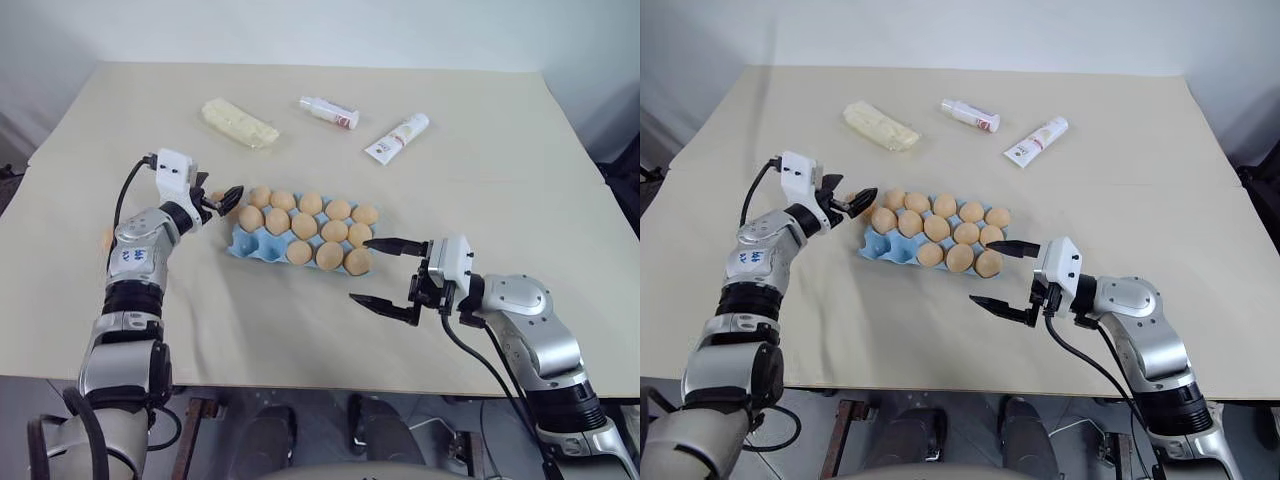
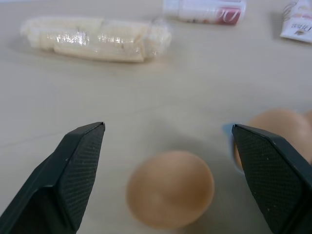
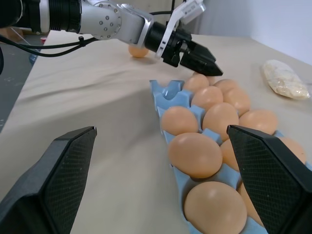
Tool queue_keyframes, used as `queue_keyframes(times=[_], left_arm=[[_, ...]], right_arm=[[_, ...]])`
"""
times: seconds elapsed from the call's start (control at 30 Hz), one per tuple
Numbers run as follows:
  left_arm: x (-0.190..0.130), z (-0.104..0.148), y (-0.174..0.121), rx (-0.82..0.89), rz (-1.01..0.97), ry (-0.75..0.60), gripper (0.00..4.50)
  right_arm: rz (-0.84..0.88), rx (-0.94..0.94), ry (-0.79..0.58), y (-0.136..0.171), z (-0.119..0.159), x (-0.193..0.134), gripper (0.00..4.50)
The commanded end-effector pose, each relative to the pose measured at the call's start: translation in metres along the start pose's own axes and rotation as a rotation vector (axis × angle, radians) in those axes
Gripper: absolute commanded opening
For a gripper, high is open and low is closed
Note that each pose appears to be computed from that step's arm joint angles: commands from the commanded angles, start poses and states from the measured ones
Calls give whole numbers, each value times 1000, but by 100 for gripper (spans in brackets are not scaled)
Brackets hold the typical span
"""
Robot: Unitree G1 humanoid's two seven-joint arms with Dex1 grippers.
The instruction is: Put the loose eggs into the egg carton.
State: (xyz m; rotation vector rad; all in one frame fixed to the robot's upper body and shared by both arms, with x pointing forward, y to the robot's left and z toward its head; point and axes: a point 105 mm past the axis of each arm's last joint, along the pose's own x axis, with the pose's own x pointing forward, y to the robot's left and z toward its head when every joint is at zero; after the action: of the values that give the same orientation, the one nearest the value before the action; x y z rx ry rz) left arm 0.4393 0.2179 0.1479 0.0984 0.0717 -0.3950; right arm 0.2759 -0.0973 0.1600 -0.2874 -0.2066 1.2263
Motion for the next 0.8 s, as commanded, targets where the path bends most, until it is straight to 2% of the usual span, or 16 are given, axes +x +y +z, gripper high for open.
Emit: queue_keyframes(times=[0.03, 0.3, 0.4, 0.6, 0.77, 0.8], left_arm=[[5, -2, -1, 36, -4, 16, 445], [5, -15, -3, 9, -20, 57, 445], [6, -14, -2, 9, -10, 50, 388], [8, -15, -2, 10, 5, 39, 201], [4, -23, -2, 7, 6, 53, 201], [2, -24, -3, 7, -1, 51, 218]], right_arm=[[-12, -32, -24, 0, 9, 0, 450], [-29, -36, -20, 0, 10, -4, 450], [-31, -34, -19, 0, 9, -4, 450], [-27, -31, -20, 2, 8, -5, 450], [-27, -31, -18, 3, 8, -6, 450], [-29, -30, -18, 3, 8, -6, 450]])
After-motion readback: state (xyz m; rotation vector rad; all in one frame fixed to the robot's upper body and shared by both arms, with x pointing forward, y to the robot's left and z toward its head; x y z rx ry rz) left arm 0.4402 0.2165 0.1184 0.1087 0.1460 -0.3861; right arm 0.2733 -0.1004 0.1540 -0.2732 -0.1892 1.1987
